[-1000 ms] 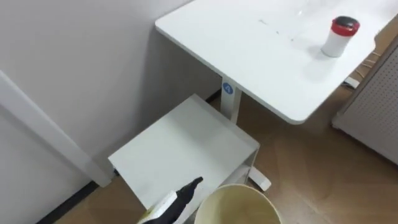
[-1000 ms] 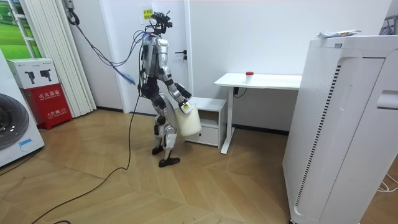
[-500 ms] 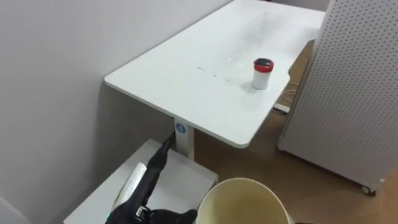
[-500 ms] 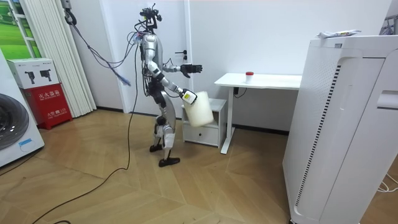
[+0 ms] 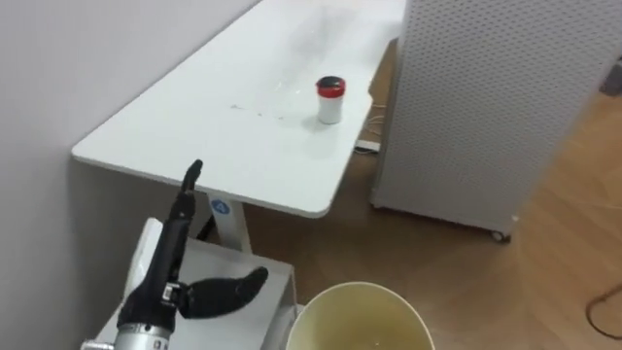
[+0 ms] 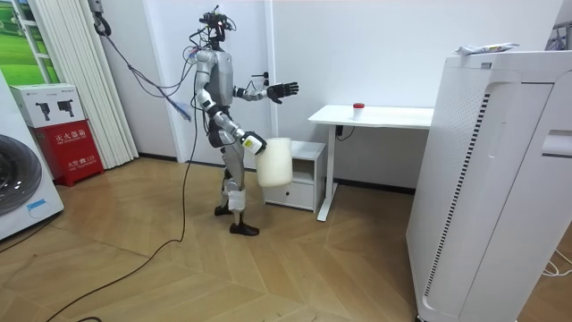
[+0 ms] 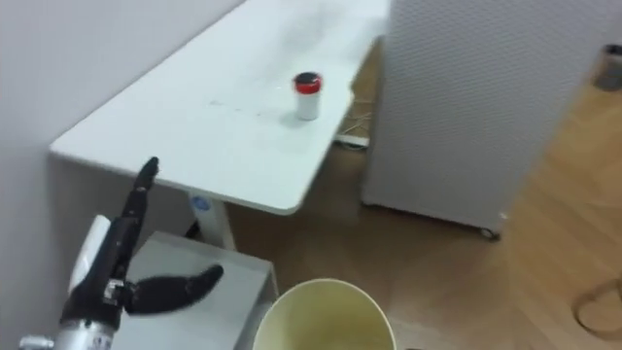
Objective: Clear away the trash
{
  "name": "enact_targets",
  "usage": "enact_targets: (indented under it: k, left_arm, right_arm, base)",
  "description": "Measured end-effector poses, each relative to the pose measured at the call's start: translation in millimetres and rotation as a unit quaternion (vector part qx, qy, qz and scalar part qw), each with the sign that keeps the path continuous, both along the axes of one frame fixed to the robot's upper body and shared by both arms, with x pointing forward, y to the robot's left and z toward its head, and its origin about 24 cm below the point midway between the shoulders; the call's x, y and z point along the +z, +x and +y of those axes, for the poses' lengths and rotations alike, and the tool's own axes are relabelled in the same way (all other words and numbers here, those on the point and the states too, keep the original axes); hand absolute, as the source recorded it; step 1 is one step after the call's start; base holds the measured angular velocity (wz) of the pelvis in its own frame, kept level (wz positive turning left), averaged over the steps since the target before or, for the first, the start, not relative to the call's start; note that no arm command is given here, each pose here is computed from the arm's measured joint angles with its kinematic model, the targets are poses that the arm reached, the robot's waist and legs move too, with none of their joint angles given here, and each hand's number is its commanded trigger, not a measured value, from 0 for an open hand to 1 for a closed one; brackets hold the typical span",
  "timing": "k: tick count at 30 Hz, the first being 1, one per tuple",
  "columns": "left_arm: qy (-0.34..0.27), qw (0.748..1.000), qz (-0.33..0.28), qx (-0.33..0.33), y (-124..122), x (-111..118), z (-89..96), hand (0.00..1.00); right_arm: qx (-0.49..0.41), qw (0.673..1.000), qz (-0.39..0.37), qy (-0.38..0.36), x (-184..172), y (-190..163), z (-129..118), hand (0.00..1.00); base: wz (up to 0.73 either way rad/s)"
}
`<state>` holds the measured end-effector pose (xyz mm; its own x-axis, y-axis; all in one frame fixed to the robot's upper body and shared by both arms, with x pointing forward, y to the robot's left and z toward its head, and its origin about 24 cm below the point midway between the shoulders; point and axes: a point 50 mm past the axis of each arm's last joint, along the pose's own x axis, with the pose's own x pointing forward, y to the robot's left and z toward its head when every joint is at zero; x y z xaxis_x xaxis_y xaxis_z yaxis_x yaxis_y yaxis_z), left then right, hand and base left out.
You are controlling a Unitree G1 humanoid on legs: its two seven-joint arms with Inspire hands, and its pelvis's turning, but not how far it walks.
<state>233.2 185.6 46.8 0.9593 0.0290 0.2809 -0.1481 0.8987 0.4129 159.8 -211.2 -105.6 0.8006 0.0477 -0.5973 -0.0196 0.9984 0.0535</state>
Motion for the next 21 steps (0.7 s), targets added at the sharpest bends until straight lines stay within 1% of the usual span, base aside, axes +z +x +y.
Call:
enact_targets:
  k: [3, 8, 15, 18, 21]
  left_arm:
    - [-0.019, 1.0, -0.012, 0.006, -1.2, 2.9, -5.6, 0.0]
    - [-0.023, 0.999, -0.028, 0.004, -0.9, 9.2, -7.3, 0.0]
    - [-0.035, 0.999, -0.024, 0.009, -2.1, 7.5, -5.6, 0.0]
    - [-0.053, 0.998, -0.016, 0.021, -4.7, 4.0, -0.5, 0.0]
    - [-0.052, 0.998, -0.01, 0.022, -6.8, 1.6, 0.5, 0.0]
  right_arm:
    - [-0.004, 1.0, 0.009, -0.007, -1.8, -1.8, -4.8, 1.0]
    - [0.002, 1.0, 0.004, -0.006, -0.5, 1.7, -2.6, 1.0]
    - [0.012, 1.0, 0.005, 0.001, -1.2, 0.9, 0.3, 1.0]
    - [0.026, 1.0, 0.0, 0.002, 0.4, 2.7, 2.1, 1.0]
    - [0.046, 0.999, -0.004, -0.004, 2.2, 4.6, 4.2, 1.0]
  base:
    - [-0.3]
    - [-0.12]
    - [-0.03]
    - [-0.41]
    - [-0.53]
